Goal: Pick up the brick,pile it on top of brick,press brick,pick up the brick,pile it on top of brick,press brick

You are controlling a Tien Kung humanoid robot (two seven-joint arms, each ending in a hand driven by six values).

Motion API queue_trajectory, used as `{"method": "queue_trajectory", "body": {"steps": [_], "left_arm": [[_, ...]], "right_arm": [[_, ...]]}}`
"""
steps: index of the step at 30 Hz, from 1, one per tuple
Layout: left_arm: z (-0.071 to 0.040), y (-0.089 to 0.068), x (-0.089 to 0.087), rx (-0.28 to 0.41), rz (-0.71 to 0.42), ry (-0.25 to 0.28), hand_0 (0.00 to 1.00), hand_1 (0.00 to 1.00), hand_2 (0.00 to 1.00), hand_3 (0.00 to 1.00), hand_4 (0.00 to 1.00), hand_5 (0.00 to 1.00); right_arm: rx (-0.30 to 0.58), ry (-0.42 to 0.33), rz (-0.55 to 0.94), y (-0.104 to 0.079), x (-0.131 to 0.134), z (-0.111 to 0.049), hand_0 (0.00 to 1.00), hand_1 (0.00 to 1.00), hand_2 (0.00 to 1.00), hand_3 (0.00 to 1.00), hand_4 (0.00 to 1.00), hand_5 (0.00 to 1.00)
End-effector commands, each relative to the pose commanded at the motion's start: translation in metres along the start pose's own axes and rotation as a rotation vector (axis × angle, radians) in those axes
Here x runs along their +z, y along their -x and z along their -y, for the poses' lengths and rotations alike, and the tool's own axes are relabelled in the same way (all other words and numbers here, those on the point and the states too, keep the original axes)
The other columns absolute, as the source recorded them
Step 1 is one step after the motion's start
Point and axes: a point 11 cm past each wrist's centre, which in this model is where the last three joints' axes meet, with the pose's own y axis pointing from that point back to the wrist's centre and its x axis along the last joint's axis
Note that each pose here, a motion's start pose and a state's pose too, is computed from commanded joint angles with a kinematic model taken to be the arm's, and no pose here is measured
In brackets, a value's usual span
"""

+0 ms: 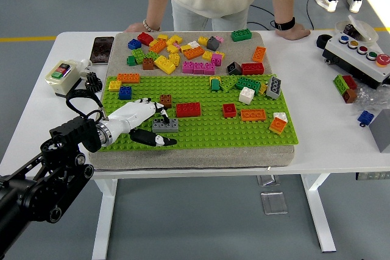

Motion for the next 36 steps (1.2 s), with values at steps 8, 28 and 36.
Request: {"method": "queue_trajectory", "body": {"steps": [8, 28, 36], "left_arm": [[-0.002, -0.003, -0.001, 0.005, 0.002, 0.001, 0.998, 0.907, 0.907, 0.621, 0.998, 0.709], [-0.018, -0.074, 0.024, 0.185, 0.021, 0.090, 0.908, 0.805, 0.791, 0.703, 0.998, 0.478], [-0.002, -0.083, 0.043, 0.214, 0.051, 0.212, 0.807, 0.752, 0.749, 0.744, 0.940, 0.217]], "right_arm": [[0.001, -0.002, 0.003, 0.000, -0.001, 0.000, 0.756, 0.687, 0.733, 0.740, 0.998, 0.642], [0.003, -0.010, 0.006, 0.000, -0.003, 0.000, 0.756, 0.687, 0.733, 0.740, 0.998, 0.641], [-0.001, -0.015, -0.001, 0.001, -0.005, 0.000, 0.757, 0.687, 0.733, 0.740, 0.998, 0.641]]}}
